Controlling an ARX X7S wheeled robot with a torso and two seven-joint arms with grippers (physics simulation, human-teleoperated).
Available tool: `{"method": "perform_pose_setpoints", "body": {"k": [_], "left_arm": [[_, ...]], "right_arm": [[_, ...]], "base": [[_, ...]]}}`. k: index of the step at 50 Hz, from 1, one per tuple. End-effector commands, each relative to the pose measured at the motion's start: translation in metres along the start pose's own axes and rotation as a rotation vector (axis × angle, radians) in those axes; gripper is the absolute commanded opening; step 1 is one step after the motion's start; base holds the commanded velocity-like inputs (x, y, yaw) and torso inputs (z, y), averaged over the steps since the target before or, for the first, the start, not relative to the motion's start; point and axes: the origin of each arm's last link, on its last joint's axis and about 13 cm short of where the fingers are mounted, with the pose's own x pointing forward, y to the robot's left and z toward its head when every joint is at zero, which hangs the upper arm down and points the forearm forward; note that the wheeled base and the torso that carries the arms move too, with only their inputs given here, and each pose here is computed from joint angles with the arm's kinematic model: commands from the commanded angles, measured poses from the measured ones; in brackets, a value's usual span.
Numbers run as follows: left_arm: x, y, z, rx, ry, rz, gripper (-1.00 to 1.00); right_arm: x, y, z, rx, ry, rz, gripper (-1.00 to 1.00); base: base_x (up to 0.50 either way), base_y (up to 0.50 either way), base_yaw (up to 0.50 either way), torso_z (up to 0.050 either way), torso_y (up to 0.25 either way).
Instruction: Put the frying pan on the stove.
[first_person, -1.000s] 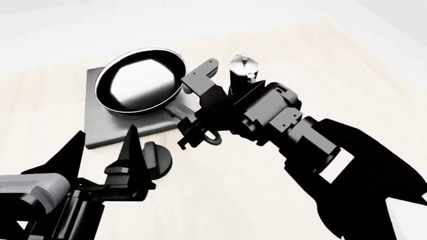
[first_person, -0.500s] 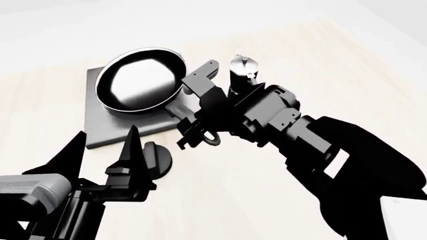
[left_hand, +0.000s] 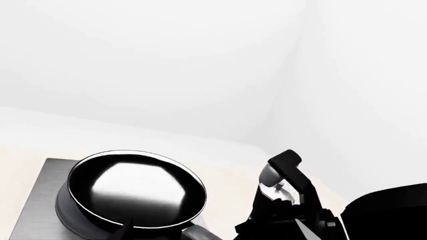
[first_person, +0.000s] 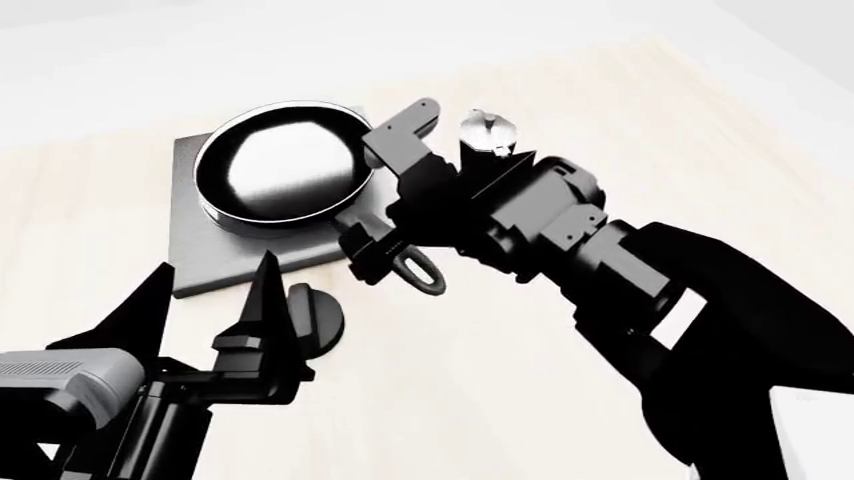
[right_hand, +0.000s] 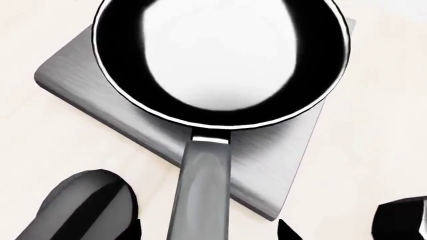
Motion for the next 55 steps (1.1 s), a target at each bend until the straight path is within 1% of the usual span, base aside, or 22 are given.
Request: {"method": "perform_pose_setpoints", "body": {"k": [1,9,17,23,32,36,38,39,40,42,43,44,46,49,50,51,53,54,55], "left_arm": [[0.000,0.000,-0.001,0.000,0.000,0.000,1.00],[0.000,0.000,0.000,0.000,0.000,0.000,1.00],[0.000,0.000,0.000,0.000,0.000,-0.001,1.00],[-0.001,-0.001,0.000,0.002,0.001,-0.005,1.00],[-0.002,-0.003,0.003,0.000,-0.006,-0.010,1.00],[-0.002,-0.004,0.004,0.001,-0.009,-0.012,1.00],[-0.003,-0.004,0.004,0.002,-0.009,-0.013,1.00],[-0.003,-0.004,0.004,0.002,-0.008,-0.014,1.00],[-0.003,-0.004,0.004,0.002,-0.008,-0.014,1.00],[-0.003,-0.005,0.005,0.002,-0.010,-0.016,1.00],[-0.003,-0.005,0.005,0.002,-0.010,-0.016,1.00],[-0.003,-0.005,0.005,0.003,-0.011,-0.016,1.00],[-0.003,-0.004,0.005,0.004,-0.012,-0.014,1.00],[-0.004,-0.004,0.005,0.005,-0.013,-0.013,1.00],[-0.003,-0.004,0.005,0.004,-0.012,-0.013,1.00],[-0.004,-0.004,0.005,0.006,-0.013,-0.014,1.00],[-0.004,-0.004,0.005,0.007,-0.013,-0.014,1.00],[-0.004,-0.005,0.005,0.008,-0.012,-0.013,1.00],[-0.004,-0.005,0.005,0.008,-0.012,-0.013,1.00]], "right_arm": [[-0.002,0.000,0.003,-0.004,-0.010,-0.002,1.00],[-0.003,0.000,0.003,-0.004,-0.010,-0.002,1.00],[-0.010,0.000,0.007,-0.008,-0.023,-0.006,1.00],[-0.019,0.005,0.011,-0.023,-0.035,-0.001,1.00],[-0.042,0.011,0.019,-0.020,-0.095,-0.001,1.00],[-0.061,0.015,0.022,0.013,-0.177,0.001,1.00],[-0.066,0.017,0.022,0.018,-0.196,0.000,1.00],[-0.071,0.018,0.022,0.035,-0.219,0.006,1.00],[-0.071,0.018,0.022,0.035,-0.219,0.006,1.00],[-0.079,0.018,0.021,0.065,-0.271,0.003,1.00],[-0.079,0.018,0.021,0.065,-0.271,0.003,1.00],[-0.086,0.017,0.020,0.092,-0.305,-0.010,1.00],[-0.094,0.016,0.019,0.114,-0.390,-0.028,1.00],[-0.098,0.016,0.012,0.115,-0.418,-0.063,1.00],[-0.099,0.016,0.010,0.117,-0.448,-0.083,1.00],[-0.103,0.016,0.007,0.094,-0.509,-0.137,1.00],[-0.104,0.019,0.001,0.069,-0.536,-0.188,1.00],[-0.105,0.020,-0.004,0.055,-0.561,-0.249,1.00],[-0.106,0.021,-0.006,0.050,-0.567,-0.263,1.00]], "base": [[0.00,0.00,0.00,0.000,0.000],[0.00,0.00,0.00,0.000,0.000],[0.00,0.00,0.00,0.000,0.000],[0.00,0.00,0.00,0.000,0.000],[0.00,0.00,0.00,0.000,0.000],[0.00,0.00,0.00,0.000,0.000],[0.00,0.00,0.00,0.000,0.000],[0.00,0.00,0.00,0.000,0.000],[0.00,0.00,0.00,0.000,0.000],[0.00,0.00,0.00,0.000,0.000],[0.00,0.00,0.00,0.000,0.000],[0.00,0.00,0.00,0.000,0.000],[0.00,0.00,0.00,0.000,0.000],[0.00,0.00,0.00,0.000,0.000],[0.00,0.00,0.00,0.000,0.000],[0.00,0.00,0.00,0.000,0.000],[0.00,0.00,0.00,0.000,0.000],[0.00,0.00,0.00,0.000,0.000],[0.00,0.00,0.00,0.000,0.000]]}}
